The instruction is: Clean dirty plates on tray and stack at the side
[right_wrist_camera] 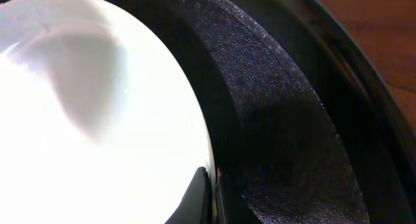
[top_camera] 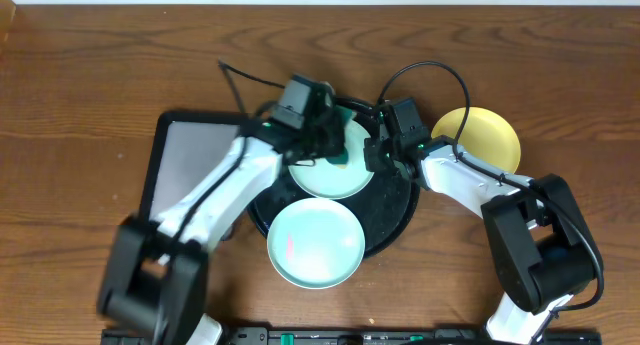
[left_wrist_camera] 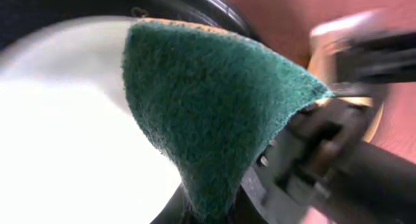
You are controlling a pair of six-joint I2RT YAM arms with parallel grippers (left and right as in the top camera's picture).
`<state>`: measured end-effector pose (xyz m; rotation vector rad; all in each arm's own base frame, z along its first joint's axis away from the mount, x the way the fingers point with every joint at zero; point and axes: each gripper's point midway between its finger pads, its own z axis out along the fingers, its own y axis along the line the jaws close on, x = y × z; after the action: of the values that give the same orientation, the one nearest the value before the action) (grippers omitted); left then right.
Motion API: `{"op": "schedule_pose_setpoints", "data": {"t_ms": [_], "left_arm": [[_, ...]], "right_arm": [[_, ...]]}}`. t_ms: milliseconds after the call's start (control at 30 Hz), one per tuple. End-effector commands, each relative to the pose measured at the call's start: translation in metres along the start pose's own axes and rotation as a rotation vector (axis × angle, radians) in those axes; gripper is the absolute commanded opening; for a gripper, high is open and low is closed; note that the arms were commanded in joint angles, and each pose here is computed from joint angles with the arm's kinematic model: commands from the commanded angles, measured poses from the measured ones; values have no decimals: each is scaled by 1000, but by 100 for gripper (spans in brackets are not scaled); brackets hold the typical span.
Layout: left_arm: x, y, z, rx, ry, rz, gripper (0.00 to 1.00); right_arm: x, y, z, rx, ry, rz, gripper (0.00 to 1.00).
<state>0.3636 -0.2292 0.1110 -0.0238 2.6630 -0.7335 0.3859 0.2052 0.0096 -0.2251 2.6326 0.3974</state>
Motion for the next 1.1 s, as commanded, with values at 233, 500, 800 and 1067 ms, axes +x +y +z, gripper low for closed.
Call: {"op": "schedule_pose_setpoints", "data": {"t_ms": [233,500,800,1067], "left_arm": [[-2,110,-92,-512,-82,-50,7],[20,166,-151,-721,-43,-162,7],[32,186,-223,-757,-199,-360,8],[54,195,-247,-772,-297,-399,8]], "right_arm": [[7,2,4,0,20,-11,13],[9,1,4,2,28,-10,20],[17,-1,3,12,59,-7,24],[19,-2,3,15,69,-5,1]]}}
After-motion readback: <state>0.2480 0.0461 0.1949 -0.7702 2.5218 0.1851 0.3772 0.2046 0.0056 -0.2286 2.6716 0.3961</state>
